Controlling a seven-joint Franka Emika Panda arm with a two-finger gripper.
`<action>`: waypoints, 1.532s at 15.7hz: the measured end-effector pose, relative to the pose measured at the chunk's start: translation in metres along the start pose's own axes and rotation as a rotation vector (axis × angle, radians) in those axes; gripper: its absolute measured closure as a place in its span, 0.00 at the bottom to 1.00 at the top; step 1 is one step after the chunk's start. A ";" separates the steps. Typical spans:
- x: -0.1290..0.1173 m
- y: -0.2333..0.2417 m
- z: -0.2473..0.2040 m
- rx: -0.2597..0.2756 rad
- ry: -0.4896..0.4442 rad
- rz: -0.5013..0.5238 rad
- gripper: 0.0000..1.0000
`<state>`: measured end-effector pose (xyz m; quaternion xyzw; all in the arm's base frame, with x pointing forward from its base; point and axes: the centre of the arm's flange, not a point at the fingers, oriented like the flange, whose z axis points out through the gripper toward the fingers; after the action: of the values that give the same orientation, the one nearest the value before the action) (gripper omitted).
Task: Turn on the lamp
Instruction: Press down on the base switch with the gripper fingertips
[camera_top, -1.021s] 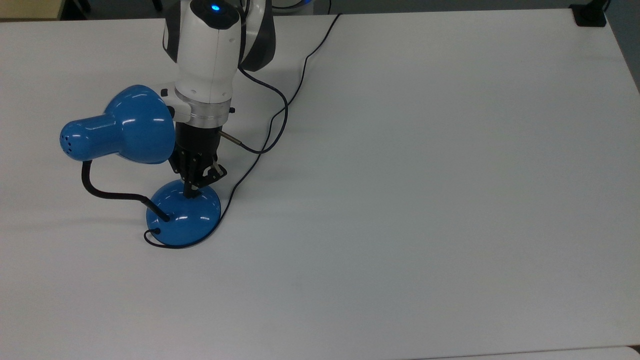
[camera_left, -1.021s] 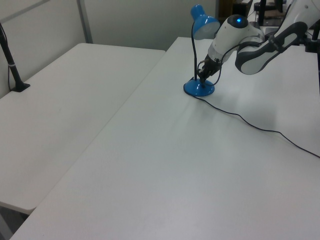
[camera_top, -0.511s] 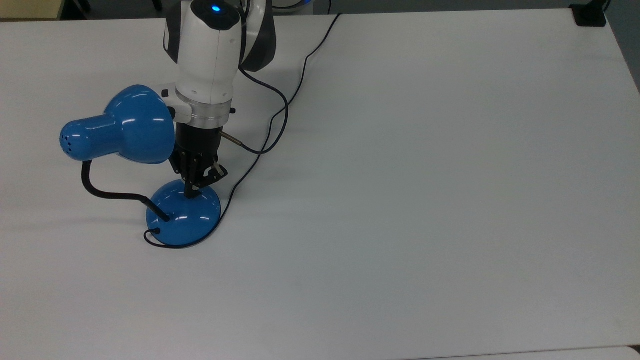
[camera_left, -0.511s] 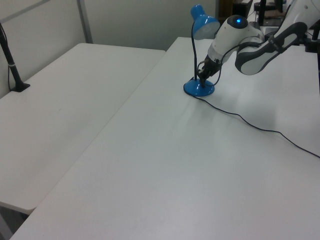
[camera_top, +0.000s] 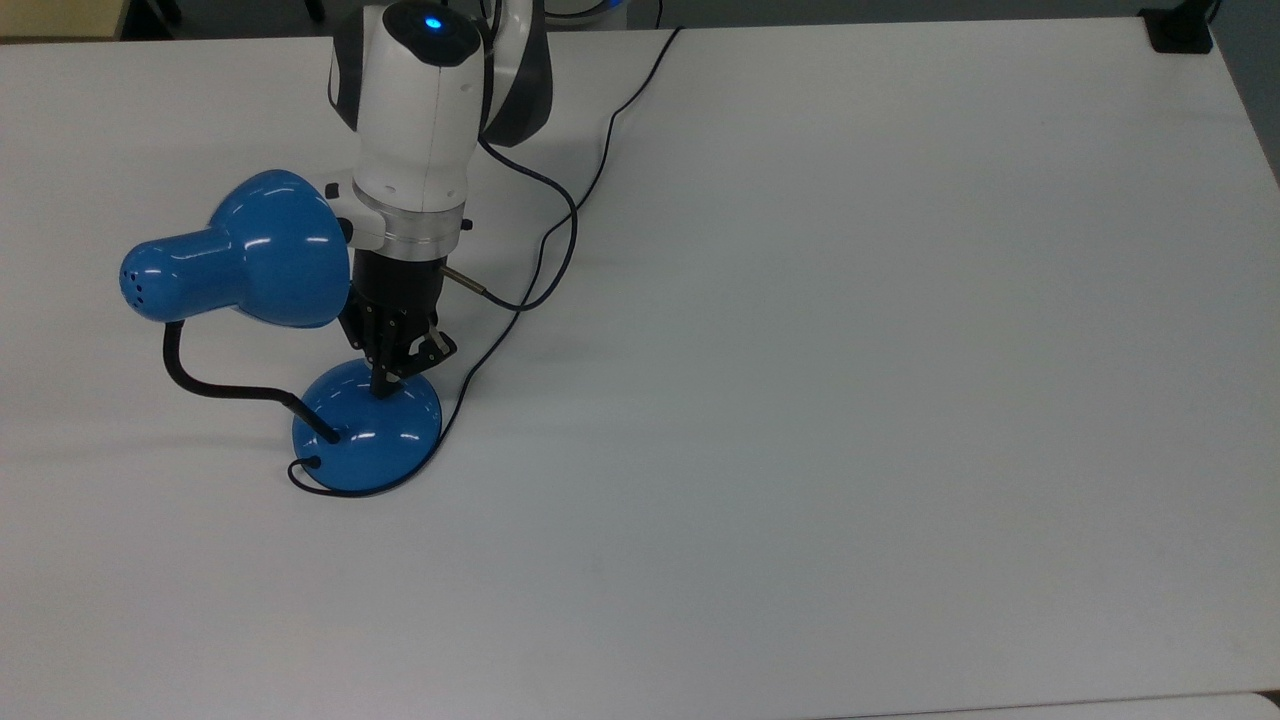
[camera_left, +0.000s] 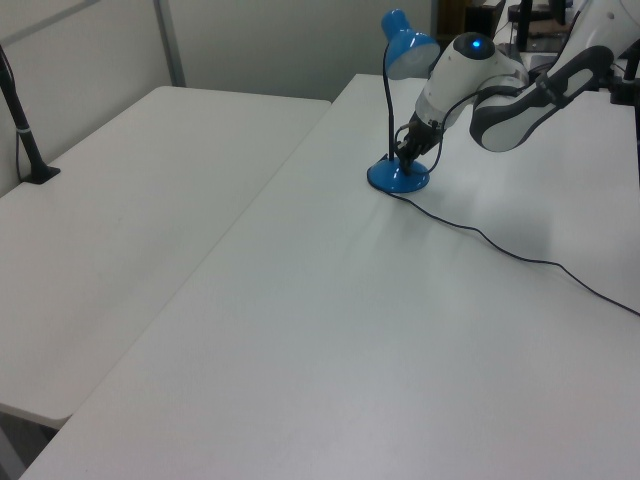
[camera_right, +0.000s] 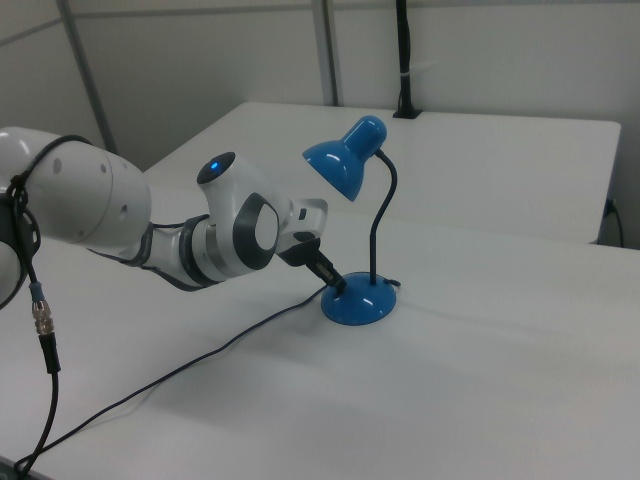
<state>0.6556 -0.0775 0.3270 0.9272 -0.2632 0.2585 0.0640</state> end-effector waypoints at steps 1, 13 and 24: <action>0.000 0.000 0.000 0.000 0.000 0.000 0.99; 0.000 0.000 0.000 -0.001 0.000 -0.003 0.99; -0.002 0.001 0.004 -0.001 0.017 -0.041 0.99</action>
<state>0.6556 -0.0780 0.3224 0.9302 -0.2436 0.2648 0.0721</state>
